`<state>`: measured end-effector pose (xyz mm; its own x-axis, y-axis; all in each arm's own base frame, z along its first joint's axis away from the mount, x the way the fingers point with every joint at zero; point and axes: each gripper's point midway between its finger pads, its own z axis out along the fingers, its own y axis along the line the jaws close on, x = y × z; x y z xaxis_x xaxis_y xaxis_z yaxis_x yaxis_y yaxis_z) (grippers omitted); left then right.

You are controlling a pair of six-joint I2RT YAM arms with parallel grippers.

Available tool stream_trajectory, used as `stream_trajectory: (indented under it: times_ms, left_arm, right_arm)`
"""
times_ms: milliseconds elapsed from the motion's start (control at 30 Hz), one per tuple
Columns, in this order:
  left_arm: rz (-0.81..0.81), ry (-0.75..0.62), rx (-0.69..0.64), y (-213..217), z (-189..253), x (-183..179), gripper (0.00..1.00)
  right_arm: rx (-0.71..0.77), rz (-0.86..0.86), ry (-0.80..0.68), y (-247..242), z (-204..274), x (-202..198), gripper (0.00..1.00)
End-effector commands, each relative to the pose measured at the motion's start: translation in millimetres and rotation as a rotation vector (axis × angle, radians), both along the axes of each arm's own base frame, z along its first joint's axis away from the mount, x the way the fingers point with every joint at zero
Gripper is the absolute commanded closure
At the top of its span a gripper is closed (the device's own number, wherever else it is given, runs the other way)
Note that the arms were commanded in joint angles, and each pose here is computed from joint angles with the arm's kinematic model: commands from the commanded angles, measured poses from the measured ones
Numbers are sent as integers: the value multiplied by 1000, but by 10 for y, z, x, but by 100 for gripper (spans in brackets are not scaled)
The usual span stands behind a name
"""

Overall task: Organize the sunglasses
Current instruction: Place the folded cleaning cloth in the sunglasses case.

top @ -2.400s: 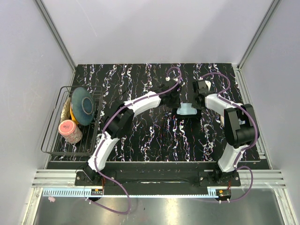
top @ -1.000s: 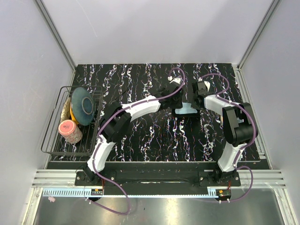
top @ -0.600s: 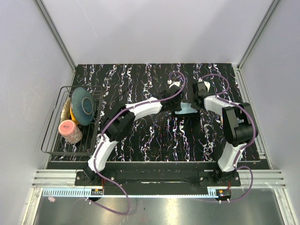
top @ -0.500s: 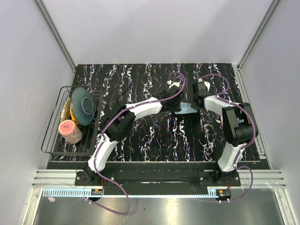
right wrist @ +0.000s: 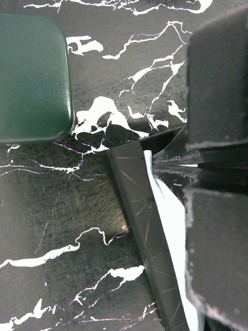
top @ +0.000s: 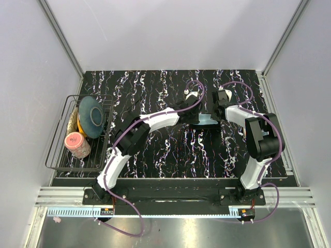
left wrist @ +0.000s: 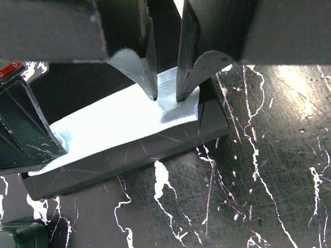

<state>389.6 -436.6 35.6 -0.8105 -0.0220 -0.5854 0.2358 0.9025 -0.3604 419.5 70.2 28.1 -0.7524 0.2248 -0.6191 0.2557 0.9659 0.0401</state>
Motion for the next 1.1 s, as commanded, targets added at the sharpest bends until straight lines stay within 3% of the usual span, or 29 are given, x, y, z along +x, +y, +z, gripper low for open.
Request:
stream_trajectory:
  times_ms: [0,267,367,467,633,833,1067]
  left_arm:
    - [18,-20,-10,-47,22,56,75]
    - [13,-7,-7,-55,-28,40,74]
    - [12,-1,-5,-57,-55,34,74]
    - [14,1,-3,-51,-60,32,74]
    - [15,4,-1,-50,-63,30,74]
    - [7,-4,-10,-78,-9,44,71]
    - [-14,-74,-83,-187,402,121,59]
  right_arm:
    - [-5,-20,-100,-36,294,174,100]
    - [-5,-25,-136,-61,377,168,99]
    - [-4,-26,-146,-61,390,181,93]
    - [-1,-26,-152,-58,408,184,78]
    - [9,-30,-166,-52,498,153,66]
    - [42,-20,-205,-27,701,95,65]
    - [128,16,-137,147,508,16,75]
